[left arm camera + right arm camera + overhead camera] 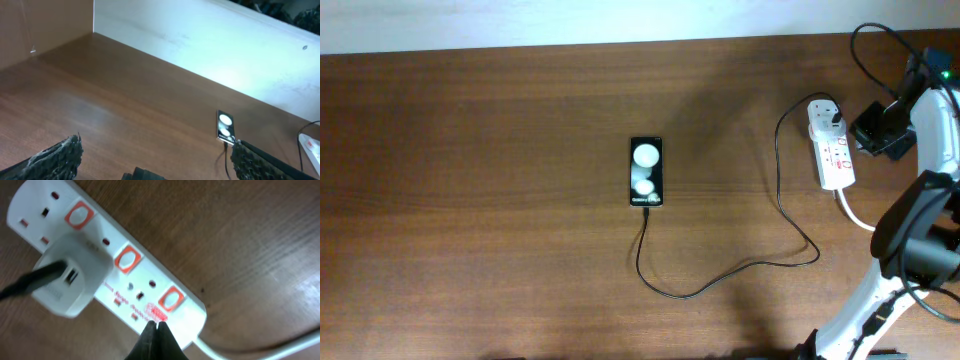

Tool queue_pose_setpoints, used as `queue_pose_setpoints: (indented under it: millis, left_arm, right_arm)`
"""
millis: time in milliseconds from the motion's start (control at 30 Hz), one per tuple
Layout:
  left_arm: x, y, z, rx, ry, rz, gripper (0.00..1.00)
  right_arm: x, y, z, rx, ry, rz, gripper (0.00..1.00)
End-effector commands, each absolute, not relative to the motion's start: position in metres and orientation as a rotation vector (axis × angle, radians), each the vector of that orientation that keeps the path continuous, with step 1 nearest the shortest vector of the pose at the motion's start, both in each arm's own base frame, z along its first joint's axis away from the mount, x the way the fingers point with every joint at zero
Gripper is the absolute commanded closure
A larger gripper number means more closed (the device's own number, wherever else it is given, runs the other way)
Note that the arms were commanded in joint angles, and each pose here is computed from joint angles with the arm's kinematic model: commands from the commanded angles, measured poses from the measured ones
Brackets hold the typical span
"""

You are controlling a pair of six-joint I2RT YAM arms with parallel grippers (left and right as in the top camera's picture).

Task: Plug charger to phone and switch on socket
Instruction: 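Press the red switch on the power strip with the right gripper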

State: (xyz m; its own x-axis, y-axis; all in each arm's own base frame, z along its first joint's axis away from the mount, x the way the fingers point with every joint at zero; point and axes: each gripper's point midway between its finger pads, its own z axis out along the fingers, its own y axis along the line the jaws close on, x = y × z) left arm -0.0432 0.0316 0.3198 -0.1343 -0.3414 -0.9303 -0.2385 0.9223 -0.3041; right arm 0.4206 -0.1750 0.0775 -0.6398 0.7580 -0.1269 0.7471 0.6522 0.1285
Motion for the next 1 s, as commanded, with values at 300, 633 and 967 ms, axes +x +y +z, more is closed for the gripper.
queue_pose_setpoints:
  millis: [300, 633, 967]
  left_arm:
    - [-0.048, 0.032, 0.319, -0.442, 1.700, -0.087, 0.01]
    - [-0.048, 0.032, 0.319, -0.442, 1.699, -0.087, 0.01]
    - [-0.048, 0.032, 0.319, -0.442, 1.699, -0.088, 0.01]
  right_arm:
    - [0.468, -0.172, 0.032, 1.273, 2.603, 0.306, 0.96]
    - [0.457, -0.140, -0.008, 1.274, 2.749, 0.353, 0.96]
    - [0.463, -0.139, -0.016, 1.240, 2.755, 0.280, 0.96]
